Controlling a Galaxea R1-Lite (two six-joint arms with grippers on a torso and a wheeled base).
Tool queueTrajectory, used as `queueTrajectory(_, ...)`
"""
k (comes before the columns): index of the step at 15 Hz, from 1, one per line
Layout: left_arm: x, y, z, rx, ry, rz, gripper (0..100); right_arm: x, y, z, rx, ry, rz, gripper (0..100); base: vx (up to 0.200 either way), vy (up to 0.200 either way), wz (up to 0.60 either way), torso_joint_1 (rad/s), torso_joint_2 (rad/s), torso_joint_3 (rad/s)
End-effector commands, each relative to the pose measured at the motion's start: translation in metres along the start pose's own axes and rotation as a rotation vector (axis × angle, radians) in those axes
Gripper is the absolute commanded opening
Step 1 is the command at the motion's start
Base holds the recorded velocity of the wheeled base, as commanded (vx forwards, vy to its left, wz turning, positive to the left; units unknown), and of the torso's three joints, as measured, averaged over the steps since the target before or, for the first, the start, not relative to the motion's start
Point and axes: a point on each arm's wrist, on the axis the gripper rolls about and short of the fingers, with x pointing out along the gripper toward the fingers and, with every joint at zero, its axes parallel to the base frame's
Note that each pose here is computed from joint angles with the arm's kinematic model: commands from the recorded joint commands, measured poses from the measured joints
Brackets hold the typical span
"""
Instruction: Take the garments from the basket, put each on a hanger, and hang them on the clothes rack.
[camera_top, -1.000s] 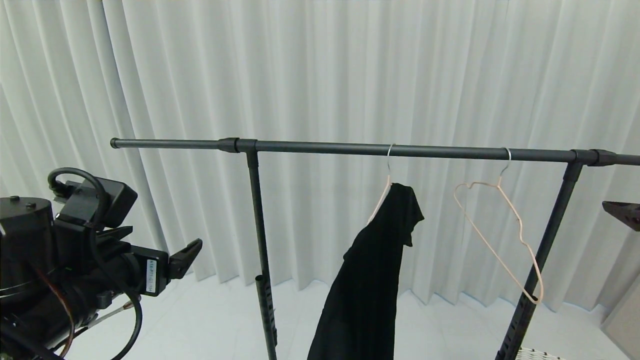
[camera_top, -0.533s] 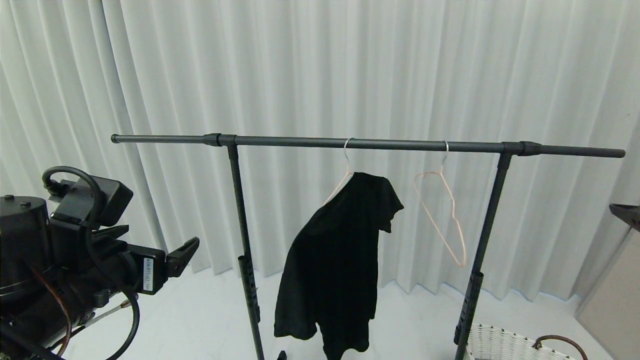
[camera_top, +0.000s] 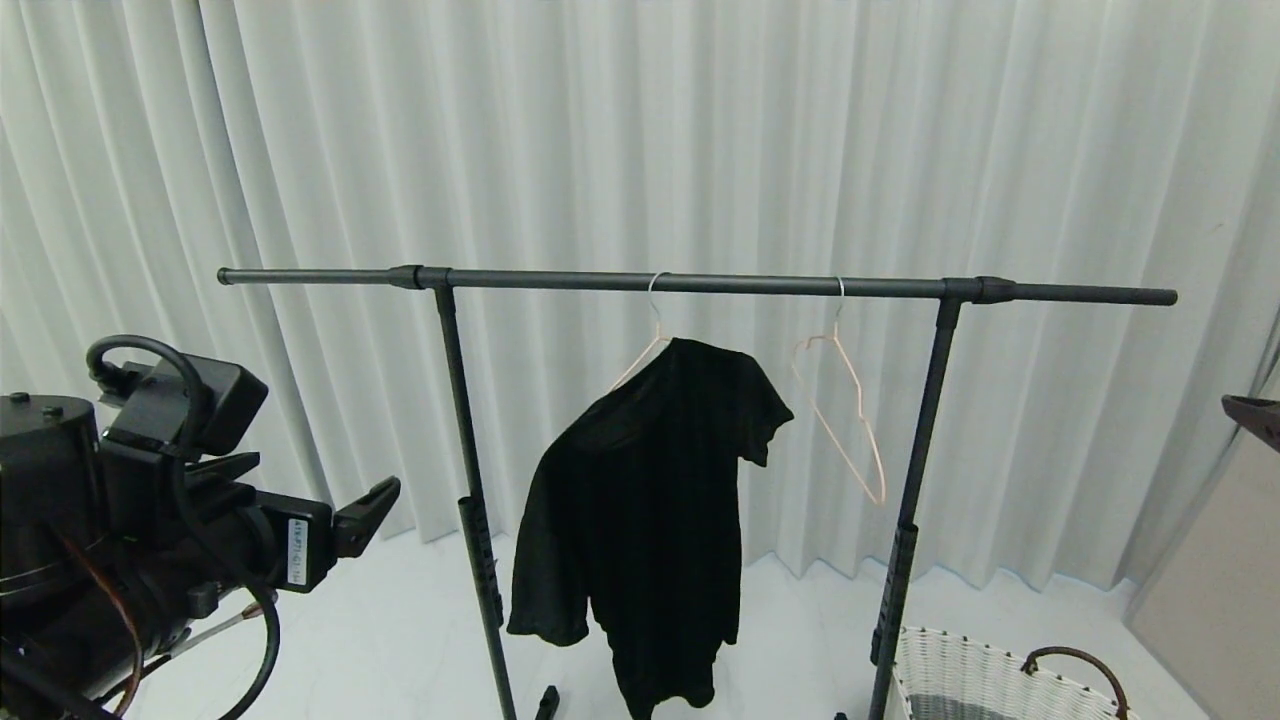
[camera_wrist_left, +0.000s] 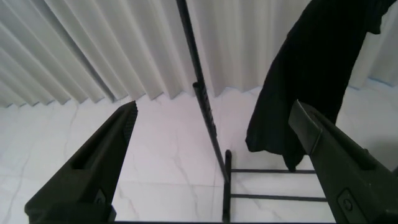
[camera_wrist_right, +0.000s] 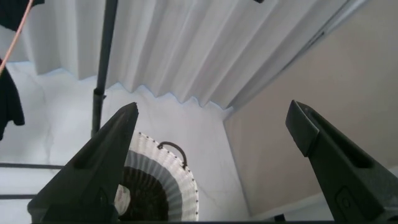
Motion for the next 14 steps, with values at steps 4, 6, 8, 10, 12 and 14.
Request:
queueTrajectory(4,0.0,0.0,-0.001,0.0,0.004,0.002,100,-0.002,0.0,-0.003,0.0,0.001,-0.002,100,0.0,0.0,0.0,-0.069,0.17,0.09)
queueTrajectory(6,0.001,0.0,-0.002,0.001,0.008,0.001,100,-0.006,-0.001,-0.011,-0.002,0.013,-0.006,100,0.0,0.0,0.0,-0.205,0.46,0.256)
queueTrajectory(8,0.001,-0.001,-0.006,0.005,0.024,-0.001,100,-0.006,-0.001,-0.018,-0.002,0.031,-0.016,100,0.0,0.0,0.0,-0.222,0.5,0.273)
queueTrajectory(10,-0.001,-0.001,-0.013,0.011,0.04,-0.005,100,-0.005,-0.003,-0.019,-0.001,0.037,-0.025,100,0.0,0.0,0.0,-0.22,0.5,0.283)
queueTrajectory(12,-0.01,-0.004,-0.022,0.024,0.046,-0.028,100,-0.006,-0.002,-0.022,-0.009,0.044,-0.027,100,0.0,0.0,0.0,-0.202,0.49,0.278)
queueTrajectory(14,-0.013,-0.005,-0.023,0.025,0.036,-0.036,100,-0.009,-0.004,-0.026,-0.025,0.049,-0.037,100,0.0,0.0,0.0,-0.193,0.49,0.278)
